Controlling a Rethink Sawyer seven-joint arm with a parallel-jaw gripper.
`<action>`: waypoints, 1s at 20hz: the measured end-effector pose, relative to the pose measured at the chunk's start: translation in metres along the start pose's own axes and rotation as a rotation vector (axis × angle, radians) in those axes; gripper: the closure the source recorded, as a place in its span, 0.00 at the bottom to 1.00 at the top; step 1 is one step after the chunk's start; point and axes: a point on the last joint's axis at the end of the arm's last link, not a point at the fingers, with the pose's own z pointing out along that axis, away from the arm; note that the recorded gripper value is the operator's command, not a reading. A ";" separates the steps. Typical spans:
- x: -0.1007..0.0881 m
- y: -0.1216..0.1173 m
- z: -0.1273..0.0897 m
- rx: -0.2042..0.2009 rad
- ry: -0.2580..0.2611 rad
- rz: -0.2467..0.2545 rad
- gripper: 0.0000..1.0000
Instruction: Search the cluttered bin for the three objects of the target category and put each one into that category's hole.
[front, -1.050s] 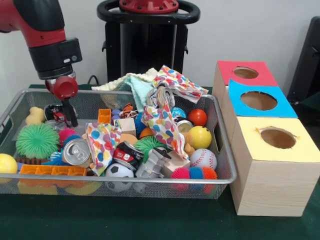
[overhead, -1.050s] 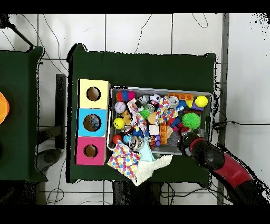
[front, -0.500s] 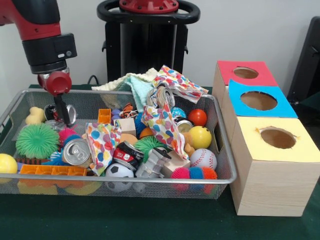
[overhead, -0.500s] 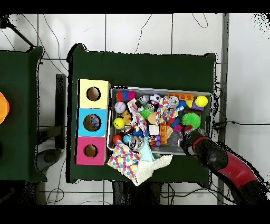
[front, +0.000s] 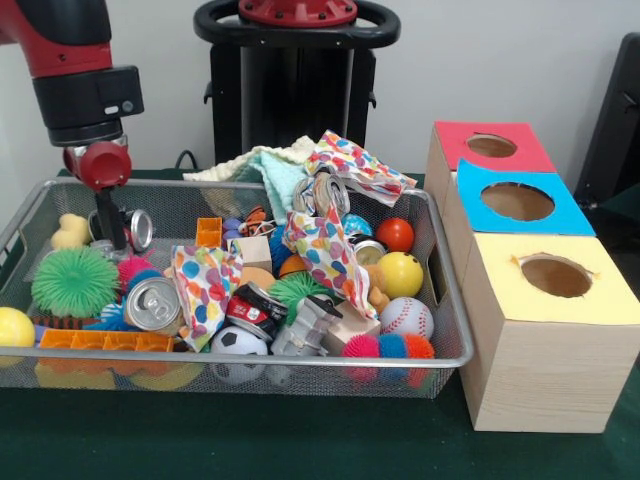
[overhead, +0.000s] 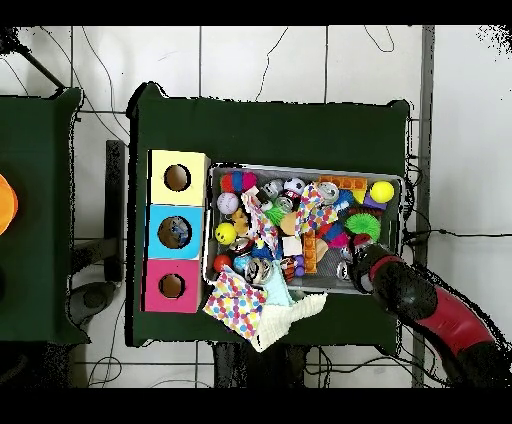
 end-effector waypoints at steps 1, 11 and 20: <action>-0.001 0.000 0.000 0.000 -0.003 0.000 0.00; -0.005 -0.003 -0.001 0.000 -0.009 0.000 0.00; -0.006 -0.009 -0.001 0.004 -0.014 -0.013 0.00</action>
